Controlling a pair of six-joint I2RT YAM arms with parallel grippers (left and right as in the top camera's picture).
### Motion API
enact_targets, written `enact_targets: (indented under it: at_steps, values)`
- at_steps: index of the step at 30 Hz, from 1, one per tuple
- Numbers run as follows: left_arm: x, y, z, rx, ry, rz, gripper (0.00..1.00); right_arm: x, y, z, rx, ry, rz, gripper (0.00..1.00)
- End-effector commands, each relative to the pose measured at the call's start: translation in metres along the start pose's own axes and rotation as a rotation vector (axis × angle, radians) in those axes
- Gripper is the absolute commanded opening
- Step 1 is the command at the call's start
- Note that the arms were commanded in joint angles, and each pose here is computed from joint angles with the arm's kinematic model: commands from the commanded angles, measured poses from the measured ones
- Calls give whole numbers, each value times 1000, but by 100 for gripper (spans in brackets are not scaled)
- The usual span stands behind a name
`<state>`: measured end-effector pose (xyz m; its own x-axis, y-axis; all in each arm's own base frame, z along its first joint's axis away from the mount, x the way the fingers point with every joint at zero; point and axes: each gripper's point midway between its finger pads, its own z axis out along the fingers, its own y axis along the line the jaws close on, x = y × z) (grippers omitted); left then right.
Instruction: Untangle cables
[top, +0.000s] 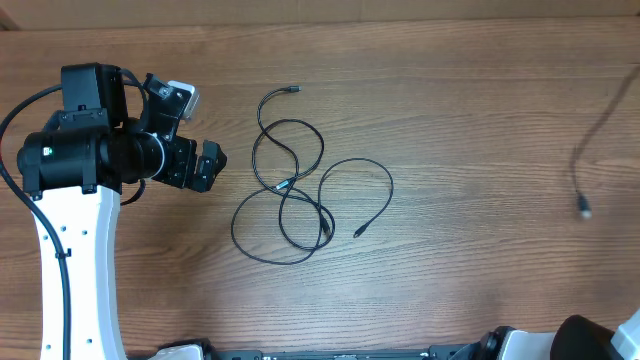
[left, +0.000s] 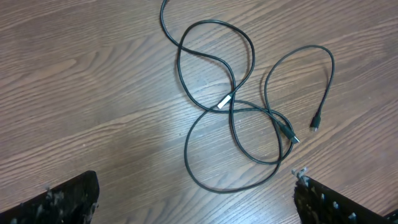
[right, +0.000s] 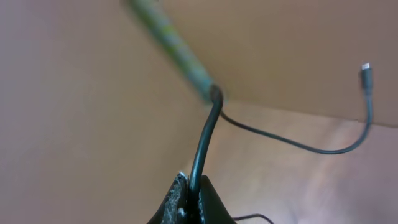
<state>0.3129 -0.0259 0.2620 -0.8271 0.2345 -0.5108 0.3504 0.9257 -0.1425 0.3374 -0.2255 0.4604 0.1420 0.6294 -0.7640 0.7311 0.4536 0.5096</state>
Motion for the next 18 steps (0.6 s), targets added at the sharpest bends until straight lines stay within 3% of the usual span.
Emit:
enact_targets:
  at_steps: [1, 11, 18]
  values:
    - [-2, -1, -3, 9, -12, 10, 100, -37, -38, -17, 125, -119, 37, 4]
    - [-2, -1, -3, 9, -12, 10, 99, -69, -155, -24, 480, -185, 116, 4]
    - [-2, -1, -3, 9, -12, 10, 100, -63, -195, -1, 546, -120, 161, 4]
